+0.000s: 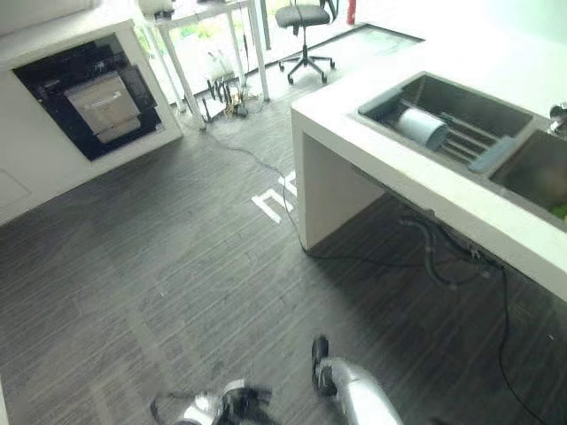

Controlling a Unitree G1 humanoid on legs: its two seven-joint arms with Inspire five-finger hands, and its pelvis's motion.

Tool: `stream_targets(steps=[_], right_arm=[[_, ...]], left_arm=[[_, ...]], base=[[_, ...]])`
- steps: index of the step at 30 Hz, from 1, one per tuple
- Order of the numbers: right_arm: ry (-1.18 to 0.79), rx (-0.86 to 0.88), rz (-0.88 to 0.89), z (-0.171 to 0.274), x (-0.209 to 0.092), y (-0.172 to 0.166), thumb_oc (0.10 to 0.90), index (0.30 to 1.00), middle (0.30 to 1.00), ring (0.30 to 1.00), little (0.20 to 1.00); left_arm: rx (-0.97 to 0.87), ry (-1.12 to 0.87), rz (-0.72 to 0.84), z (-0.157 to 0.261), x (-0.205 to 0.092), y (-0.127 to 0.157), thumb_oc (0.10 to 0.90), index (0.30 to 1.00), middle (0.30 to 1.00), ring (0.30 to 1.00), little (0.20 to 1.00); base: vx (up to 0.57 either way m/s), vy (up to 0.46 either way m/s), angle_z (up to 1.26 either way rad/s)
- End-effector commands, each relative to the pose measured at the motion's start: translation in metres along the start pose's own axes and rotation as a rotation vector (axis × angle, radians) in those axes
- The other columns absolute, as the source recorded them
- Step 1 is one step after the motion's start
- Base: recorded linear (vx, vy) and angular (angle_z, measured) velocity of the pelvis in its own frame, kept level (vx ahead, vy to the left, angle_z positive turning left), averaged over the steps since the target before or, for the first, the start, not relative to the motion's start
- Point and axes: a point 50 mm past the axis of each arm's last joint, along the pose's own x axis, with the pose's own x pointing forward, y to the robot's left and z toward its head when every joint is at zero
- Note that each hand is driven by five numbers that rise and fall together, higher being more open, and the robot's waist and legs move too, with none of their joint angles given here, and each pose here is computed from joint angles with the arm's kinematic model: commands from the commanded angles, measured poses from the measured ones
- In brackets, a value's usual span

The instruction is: Place the dishes in the dishwasher.

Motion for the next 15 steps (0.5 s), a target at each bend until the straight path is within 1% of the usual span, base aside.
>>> stream_targets(steps=[1, 2, 4, 5, 7, 9, 12, 15], right_arm=[[-0.075, 0.017, 0.034, 0.021, 0.002, 0.009, 0.8, 0.9, 0.9, 0.9, 0.9], [-0.067, -0.012, 0.018, 0.019, 0.002, 0.008, 0.8, 0.9, 0.9, 0.9, 0.9], [-0.043, -0.043, 0.008, 0.017, 0.002, 0.006, 0.8, 0.9, 0.9, 0.9, 0.9], [-0.042, -0.043, 0.01, 0.017, 0.002, 0.006, 0.8, 0.9, 0.9, 0.9, 0.9], [-0.046, -0.089, 0.017, 0.022, 0.003, 0.01, 0.8, 0.9, 0.9, 0.9, 0.9], [-0.031, -0.105, 0.006, 0.024, 0.003, 0.013, 0.8, 0.9, 0.9, 0.9, 0.9], [-0.022, -0.102, -0.025, 0.024, 0.003, 0.006, 0.8, 0.9, 0.9, 0.9, 0.9], [-0.01, -0.1, -0.01, 0.015, 0.003, 0.004, 0.8, 0.9, 0.9, 0.9, 0.9]], left_arm=[[-0.127, -0.072, 0.071, 0.014, -0.007, 0.018, 0.8, 0.9, 0.9, 0.9, 0.9], [-0.168, -0.064, 0.076, 0.004, -0.005, 0.014, 0.8, 0.9, 0.9, 0.9, 0.9], [-0.205, -0.054, 0.06, -0.004, -0.004, 0.012, 0.8, 0.9, 0.9, 0.9, 0.9], [-0.206, -0.055, 0.06, -0.004, -0.004, 0.012, 0.8, 0.9, 0.9, 0.9, 0.9], [-0.246, -0.07, 0.068, -0.008, -0.005, 0.015, 0.8, 0.9, 0.9, 0.9, 0.9], [-0.286, -0.076, 0.066, -0.011, -0.006, 0.016, 0.8, 0.9, 0.9, 0.9, 0.9], [-0.301, -0.095, 0.056, -0.009, -0.006, 0.015, 0.8, 0.9, 0.9, 0.9, 0.9], [-0.297, -0.11, 0.073, -0.009, -0.008, 0.022, 0.8, 0.9, 0.9, 0.9, 0.9]], base=[[0.43, -0.205, 0.34], [0.4, -0.203, 0.02], [0.37, -0.132, -0.33], [0.26, 0.023, -0.6], [0.35, 0.24, -0.84], [0.39, 0.326, -1.61], [0.38, 0.391, -1.75], [0.23, 0.161, -1.39]])
